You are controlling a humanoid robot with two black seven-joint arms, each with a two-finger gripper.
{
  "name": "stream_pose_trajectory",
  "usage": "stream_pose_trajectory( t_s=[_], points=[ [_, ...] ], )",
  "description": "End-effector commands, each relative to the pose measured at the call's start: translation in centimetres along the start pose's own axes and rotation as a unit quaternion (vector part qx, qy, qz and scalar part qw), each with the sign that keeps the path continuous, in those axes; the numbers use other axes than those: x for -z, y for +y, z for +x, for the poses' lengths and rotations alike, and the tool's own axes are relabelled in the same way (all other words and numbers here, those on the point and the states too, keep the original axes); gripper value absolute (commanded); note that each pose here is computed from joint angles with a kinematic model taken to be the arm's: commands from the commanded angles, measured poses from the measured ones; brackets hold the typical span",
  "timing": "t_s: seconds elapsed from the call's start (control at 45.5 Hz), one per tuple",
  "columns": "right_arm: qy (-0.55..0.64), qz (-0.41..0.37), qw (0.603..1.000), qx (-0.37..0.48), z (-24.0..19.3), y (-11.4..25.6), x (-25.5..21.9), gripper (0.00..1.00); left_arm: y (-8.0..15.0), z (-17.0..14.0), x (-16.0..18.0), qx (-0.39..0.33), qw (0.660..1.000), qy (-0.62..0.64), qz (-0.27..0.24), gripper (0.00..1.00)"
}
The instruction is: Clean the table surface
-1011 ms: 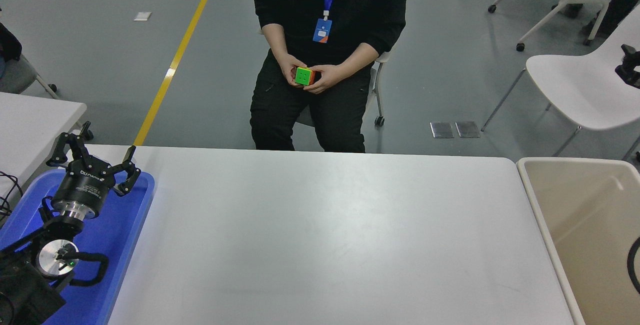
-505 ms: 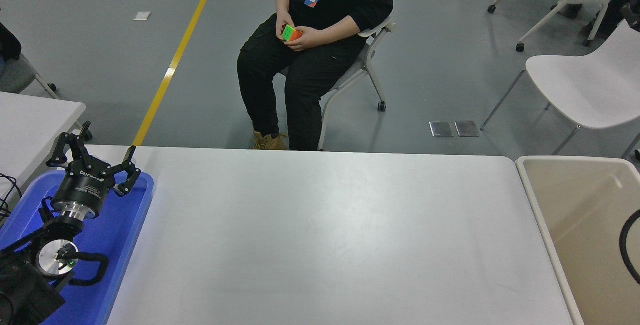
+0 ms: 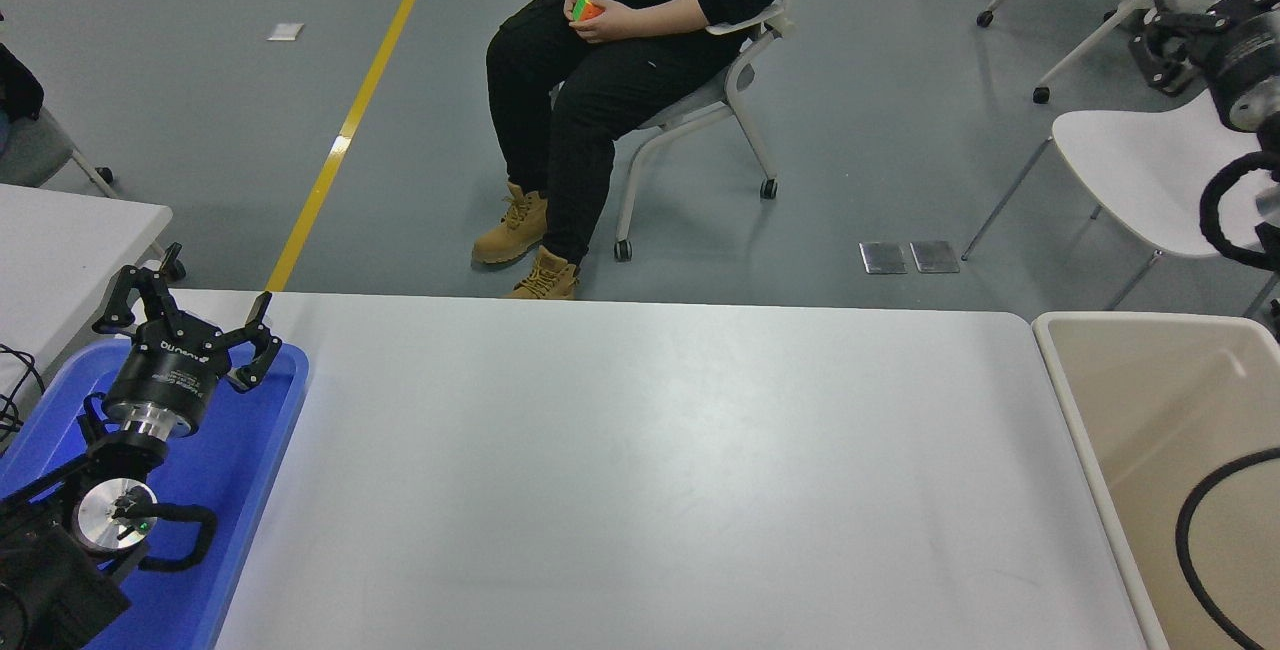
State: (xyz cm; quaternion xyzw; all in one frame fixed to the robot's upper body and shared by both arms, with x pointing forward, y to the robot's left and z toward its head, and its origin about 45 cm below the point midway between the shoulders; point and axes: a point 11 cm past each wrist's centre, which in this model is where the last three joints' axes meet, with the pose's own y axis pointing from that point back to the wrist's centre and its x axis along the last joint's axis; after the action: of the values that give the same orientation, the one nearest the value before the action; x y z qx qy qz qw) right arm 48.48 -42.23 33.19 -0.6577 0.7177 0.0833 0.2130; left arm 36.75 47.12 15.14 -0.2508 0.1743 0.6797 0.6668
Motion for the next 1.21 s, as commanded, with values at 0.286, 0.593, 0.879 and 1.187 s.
stream_pose_trajectory(
  t_s=[0.286, 0.593, 0.879, 1.187],
  points=[
    [-0.015, -0.052, 0.998, -0.024, 3.3, 6.0, -9.8, 0.98, 0.0, 0.0, 0.0, 0.000, 1.000, 0.000, 0.000, 1.00],
    [-0.023, -0.071, 0.997, -0.027, 3.0, 8.8, -14.2, 0.98, 0.0, 0.0, 0.0, 0.000, 1.000, 0.000, 0.000, 1.00],
    [-0.018, -0.074, 0.997, -0.028, 3.2, 9.0, -14.5, 0.98, 0.0, 0.0, 0.0, 0.000, 1.000, 0.000, 0.000, 1.00],
    [0.018, -0.037, 0.999, -0.018, 3.7, 9.9, -14.2, 0.98, 0.0, 0.0, 0.0, 0.000, 1.000, 0.000, 0.000, 1.00]
  ],
)
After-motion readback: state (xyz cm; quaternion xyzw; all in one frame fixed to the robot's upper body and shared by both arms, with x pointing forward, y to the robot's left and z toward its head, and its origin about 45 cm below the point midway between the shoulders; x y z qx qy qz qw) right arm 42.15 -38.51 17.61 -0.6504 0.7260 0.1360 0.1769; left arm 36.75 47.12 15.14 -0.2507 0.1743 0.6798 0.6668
